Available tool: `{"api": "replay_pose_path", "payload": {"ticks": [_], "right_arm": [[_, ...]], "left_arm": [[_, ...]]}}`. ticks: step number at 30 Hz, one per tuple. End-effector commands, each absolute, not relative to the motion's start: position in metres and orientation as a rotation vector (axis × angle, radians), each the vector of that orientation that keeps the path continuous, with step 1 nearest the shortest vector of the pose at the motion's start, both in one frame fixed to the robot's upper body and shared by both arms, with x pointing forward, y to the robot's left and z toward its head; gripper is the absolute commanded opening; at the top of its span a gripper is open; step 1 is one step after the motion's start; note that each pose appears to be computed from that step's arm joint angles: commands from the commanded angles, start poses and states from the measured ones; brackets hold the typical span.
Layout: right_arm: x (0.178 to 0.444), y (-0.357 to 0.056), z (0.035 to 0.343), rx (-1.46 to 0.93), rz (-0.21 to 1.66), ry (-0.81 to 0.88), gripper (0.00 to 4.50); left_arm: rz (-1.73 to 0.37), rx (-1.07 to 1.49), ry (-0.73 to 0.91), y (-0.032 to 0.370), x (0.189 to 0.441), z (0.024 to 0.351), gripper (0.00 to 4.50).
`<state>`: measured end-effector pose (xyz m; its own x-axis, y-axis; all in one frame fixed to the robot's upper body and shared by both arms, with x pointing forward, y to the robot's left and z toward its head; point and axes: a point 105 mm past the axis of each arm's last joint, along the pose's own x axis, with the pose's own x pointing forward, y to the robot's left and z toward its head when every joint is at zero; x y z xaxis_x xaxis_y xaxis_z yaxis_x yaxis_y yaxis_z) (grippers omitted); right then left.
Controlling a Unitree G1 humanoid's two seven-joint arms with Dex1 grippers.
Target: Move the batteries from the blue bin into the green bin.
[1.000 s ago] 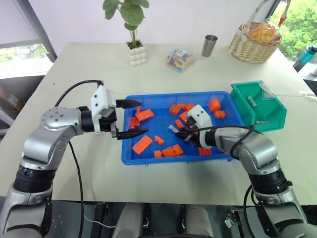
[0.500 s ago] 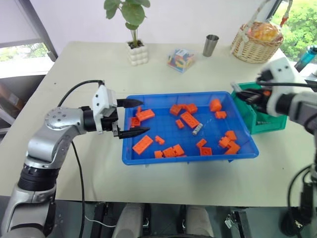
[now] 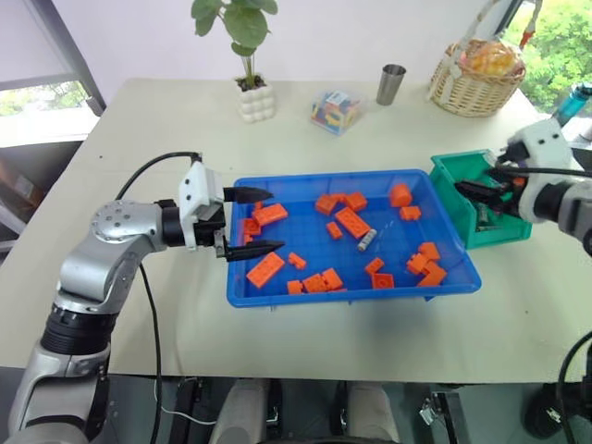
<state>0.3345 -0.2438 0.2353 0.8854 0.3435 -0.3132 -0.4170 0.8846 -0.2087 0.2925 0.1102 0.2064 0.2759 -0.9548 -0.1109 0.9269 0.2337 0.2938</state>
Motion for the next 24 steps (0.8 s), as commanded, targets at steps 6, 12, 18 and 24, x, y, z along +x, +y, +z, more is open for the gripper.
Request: {"api": "replay_pose_path", "payload": {"ticks": [6, 12, 18, 24], "right_arm": [[0.320, -0.178, 0.190, -0.261, 0.632, 0.365, 3.25], [0.323, -0.170, 0.168, -0.355, 0.728, 0.325, 4.10], [0.332, -0.170, 0.150, -0.395, 0.780, 0.341, 4.46], [0.330, -0.165, 0.130, -0.395, 0.832, 0.389, 4.46]], "left_arm": [[-1.288, 0.366, -0.143, 0.109, 0.291, 0.219, 4.50], [-1.281, 0.370, -0.142, 0.111, 0.292, 0.222, 4.50], [-1.277, 0.375, -0.150, 0.111, 0.294, 0.225, 4.50], [-1.269, 0.380, -0.148, 0.114, 0.294, 0.224, 4.50]]}}
